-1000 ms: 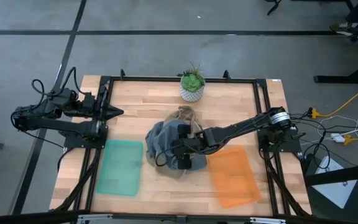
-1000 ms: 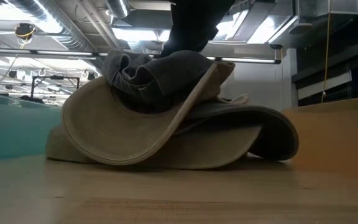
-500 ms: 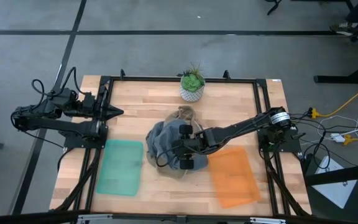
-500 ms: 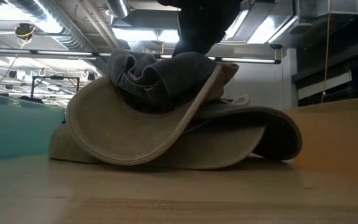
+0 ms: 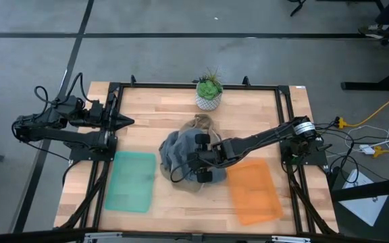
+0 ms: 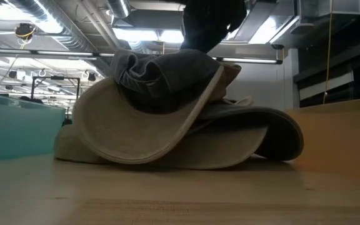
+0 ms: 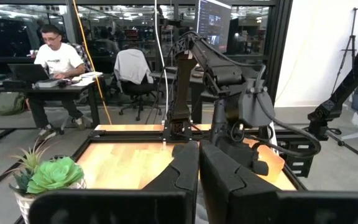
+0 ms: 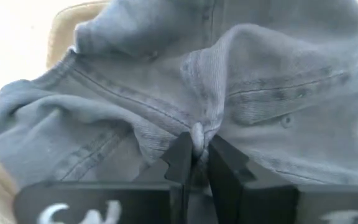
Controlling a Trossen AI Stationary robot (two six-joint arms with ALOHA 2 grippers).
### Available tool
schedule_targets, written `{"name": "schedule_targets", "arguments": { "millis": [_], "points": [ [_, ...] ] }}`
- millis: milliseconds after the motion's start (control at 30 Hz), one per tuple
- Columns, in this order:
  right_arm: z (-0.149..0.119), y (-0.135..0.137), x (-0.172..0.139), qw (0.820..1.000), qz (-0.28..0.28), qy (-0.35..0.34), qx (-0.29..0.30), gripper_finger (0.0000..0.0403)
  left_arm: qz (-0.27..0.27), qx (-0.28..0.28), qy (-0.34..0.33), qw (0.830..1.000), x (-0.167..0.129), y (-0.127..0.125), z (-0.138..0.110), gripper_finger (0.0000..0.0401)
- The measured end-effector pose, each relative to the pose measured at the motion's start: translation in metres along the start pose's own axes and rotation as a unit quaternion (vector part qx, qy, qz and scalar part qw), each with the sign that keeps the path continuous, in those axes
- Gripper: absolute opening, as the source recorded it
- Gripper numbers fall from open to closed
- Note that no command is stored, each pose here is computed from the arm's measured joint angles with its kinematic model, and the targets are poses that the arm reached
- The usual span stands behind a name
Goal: Pick & Place hat
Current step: Put the blue cap into the orange bin
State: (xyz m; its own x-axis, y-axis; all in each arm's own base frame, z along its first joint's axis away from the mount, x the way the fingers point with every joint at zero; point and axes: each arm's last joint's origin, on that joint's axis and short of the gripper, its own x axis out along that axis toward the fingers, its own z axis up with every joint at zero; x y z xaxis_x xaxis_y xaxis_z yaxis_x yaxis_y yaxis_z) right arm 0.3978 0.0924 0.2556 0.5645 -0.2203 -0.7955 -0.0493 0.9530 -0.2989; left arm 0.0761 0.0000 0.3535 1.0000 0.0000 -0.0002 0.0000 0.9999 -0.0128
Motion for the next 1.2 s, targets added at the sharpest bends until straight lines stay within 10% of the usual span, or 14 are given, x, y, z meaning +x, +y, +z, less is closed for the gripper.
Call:
{"name": "schedule_targets", "arguments": {
  "millis": [567, 1200],
  "points": [
    [0.031, -0.035, -0.074, 0.989, -0.131, 0.036, -0.057, 0.0031, 0.0, 0.0, 0.0, 1.0, 0.0, 0.0, 0.0, 0.001],
    [0.039, -0.071, -0.143, 0.925, -0.359, 0.064, -0.107, 0.0029, 0.0, 0.0, 0.0, 1.0, 0.0, 0.0, 0.0, 0.0012]
  ]
}}
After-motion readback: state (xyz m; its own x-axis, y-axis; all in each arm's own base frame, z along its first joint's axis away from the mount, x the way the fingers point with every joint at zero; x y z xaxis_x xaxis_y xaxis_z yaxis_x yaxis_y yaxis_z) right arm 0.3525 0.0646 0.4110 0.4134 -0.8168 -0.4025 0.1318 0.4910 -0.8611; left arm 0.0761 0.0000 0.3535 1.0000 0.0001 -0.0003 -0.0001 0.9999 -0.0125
